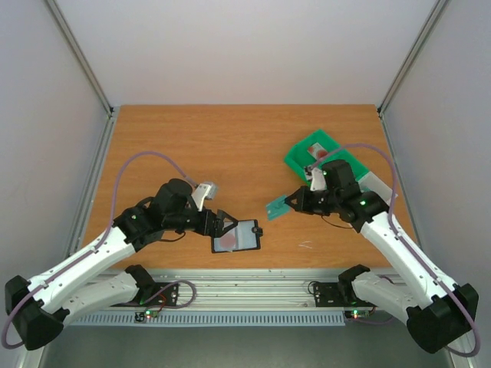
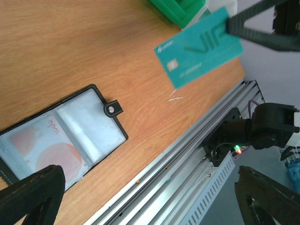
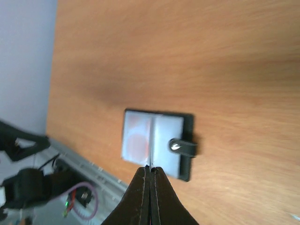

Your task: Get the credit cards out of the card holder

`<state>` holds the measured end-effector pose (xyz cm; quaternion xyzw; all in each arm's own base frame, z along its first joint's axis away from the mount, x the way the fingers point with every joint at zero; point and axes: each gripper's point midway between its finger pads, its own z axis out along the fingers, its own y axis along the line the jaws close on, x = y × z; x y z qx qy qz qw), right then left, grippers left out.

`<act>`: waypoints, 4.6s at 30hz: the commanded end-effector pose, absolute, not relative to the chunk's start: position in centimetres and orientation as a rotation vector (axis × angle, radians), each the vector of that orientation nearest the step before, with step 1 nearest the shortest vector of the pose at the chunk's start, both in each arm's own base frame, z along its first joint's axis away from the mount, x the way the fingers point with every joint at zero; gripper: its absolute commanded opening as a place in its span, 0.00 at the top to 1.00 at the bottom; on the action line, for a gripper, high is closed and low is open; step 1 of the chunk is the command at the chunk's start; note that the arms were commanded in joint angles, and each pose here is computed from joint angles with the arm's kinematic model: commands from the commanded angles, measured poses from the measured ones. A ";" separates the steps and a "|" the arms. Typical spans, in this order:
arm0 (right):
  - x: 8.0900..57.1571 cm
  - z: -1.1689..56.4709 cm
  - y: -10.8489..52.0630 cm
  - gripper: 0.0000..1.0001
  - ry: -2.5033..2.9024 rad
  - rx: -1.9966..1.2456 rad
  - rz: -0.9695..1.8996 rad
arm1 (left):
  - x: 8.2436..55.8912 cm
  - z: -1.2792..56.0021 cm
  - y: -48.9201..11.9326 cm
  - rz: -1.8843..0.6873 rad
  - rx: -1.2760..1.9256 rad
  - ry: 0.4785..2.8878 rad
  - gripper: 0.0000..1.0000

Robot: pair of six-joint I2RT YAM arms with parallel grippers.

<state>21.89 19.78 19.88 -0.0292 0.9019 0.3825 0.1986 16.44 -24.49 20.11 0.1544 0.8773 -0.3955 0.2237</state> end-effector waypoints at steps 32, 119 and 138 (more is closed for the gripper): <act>31.6 15.7 -11.4 0.99 2.202 1.070 0.177 | 14.3 19.7 -24.7 -1.141 0.591 2.450 0.01; 32.8 13.0 -13.3 0.69 2.414 1.122 0.037 | 16.0 18.2 -22.0 -0.893 0.466 2.509 0.01; 31.1 15.2 3.9 0.67 2.538 0.773 0.653 | 17.7 11.1 -23.6 -0.943 0.224 2.620 0.13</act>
